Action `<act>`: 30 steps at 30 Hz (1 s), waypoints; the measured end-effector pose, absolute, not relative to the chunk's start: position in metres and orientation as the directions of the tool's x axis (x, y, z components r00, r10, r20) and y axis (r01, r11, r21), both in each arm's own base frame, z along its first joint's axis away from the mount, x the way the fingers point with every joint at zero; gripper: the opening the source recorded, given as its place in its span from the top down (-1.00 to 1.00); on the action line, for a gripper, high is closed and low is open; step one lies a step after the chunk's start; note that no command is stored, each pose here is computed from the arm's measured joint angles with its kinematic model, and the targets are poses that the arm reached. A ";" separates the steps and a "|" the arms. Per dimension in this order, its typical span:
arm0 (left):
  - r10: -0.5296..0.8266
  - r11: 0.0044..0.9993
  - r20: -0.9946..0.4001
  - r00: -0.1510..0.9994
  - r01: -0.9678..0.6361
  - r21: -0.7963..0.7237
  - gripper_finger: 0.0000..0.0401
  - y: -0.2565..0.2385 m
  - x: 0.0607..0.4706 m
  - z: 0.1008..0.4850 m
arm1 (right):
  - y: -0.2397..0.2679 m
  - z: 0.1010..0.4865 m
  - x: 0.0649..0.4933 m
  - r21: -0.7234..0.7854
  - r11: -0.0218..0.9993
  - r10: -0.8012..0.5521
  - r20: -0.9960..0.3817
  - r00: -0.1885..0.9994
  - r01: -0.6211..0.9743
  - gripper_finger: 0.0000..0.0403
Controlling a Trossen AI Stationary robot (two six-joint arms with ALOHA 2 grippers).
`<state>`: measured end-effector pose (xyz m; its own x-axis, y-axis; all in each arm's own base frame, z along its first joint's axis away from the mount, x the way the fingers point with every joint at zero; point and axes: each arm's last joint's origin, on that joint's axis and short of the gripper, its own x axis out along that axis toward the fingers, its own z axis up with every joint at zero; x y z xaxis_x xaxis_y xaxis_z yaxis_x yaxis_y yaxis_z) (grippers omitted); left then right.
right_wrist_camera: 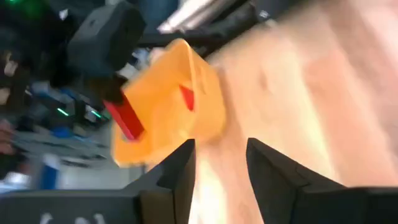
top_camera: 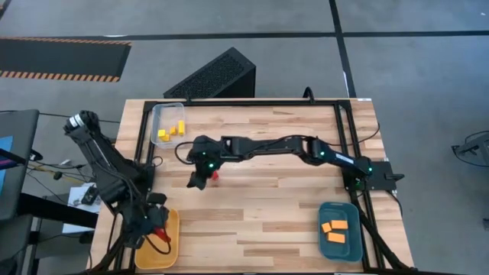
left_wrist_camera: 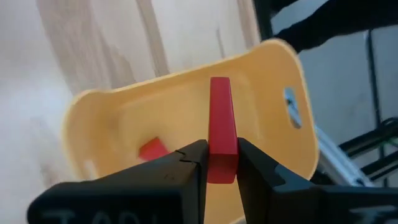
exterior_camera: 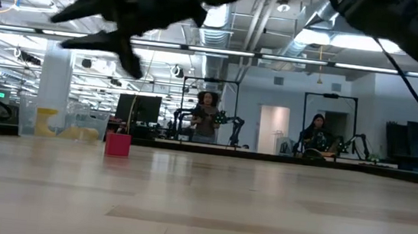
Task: Sort & place blocks by color
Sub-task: Put the right red block into the yellow bin, then put the red block into the yellow bin
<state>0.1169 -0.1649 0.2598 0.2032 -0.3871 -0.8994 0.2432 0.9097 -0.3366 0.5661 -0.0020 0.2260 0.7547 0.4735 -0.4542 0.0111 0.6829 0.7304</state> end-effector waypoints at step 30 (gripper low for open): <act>-0.221 0.966 -0.887 0.405 -0.037 -0.257 0.27 -0.170 0.102 0.263 | -0.018 0.214 0.517 0.055 0.995 -0.010 -0.778 0.628 0.084 -0.28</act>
<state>0.1023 -0.1697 0.2634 0.4052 -0.2207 -0.8872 -0.0371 0.9656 -0.2572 0.5169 -0.0184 0.2139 0.6276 -0.0103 -0.7785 0.0843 0.9949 0.0548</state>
